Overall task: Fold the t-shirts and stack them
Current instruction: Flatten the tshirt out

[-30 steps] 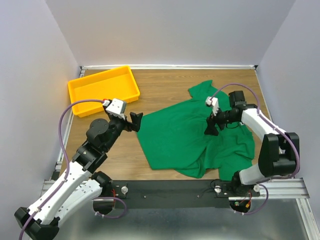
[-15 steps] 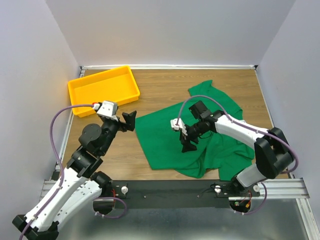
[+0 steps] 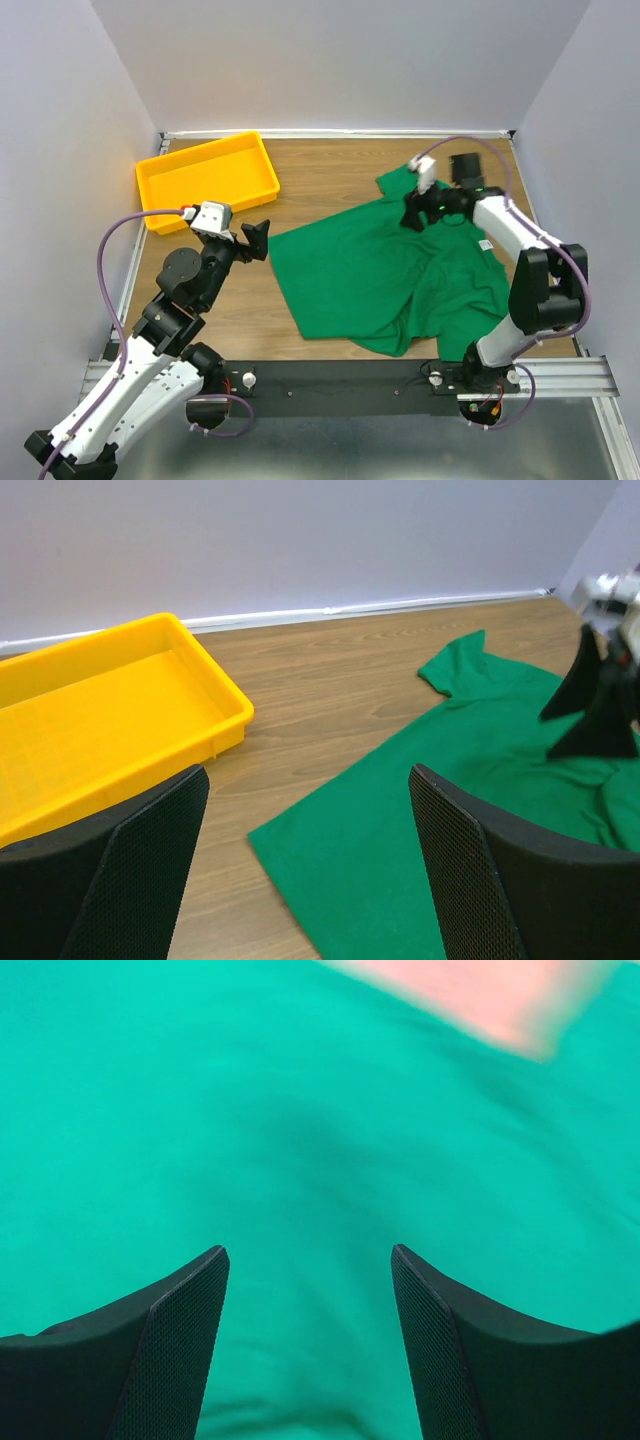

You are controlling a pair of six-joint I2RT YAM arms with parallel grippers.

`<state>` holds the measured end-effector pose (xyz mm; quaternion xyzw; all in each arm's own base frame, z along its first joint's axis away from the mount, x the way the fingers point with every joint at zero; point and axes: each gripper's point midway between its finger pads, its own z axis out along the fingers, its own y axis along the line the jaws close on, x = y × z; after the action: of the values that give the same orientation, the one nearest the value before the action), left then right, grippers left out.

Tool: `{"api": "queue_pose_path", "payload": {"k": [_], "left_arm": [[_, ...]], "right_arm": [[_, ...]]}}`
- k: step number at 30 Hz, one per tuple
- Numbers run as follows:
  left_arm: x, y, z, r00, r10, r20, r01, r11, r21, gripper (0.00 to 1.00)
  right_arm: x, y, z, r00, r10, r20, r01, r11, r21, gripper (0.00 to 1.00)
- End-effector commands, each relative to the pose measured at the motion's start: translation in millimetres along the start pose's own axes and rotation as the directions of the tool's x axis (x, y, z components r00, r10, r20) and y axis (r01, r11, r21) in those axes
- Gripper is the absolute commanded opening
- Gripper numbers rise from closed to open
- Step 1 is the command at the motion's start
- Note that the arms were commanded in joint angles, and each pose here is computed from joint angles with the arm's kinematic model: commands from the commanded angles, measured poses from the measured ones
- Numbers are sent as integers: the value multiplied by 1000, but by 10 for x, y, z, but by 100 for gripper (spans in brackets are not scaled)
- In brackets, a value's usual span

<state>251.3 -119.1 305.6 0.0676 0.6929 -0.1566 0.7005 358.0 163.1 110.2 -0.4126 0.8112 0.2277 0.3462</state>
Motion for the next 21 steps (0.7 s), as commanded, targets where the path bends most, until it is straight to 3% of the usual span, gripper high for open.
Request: {"api": "queue_pose_path", "payload": {"k": [1,10,21], "left_arm": [[-95,3,-11,1000,-10,25,9,1000,3,89],[-65,-66,15,1000,1,12,-1,999,40,89],[-37,-86,45,1000,10,1,-10,998,56,89]], "right_arm": [[91,-791,-355,974,212,85,-223,965,139,74],[445,-1875,-721,870,437,229,-475,868,145,76],[604,-2331,-510,831,511,220,-549,816,178,76]]}}
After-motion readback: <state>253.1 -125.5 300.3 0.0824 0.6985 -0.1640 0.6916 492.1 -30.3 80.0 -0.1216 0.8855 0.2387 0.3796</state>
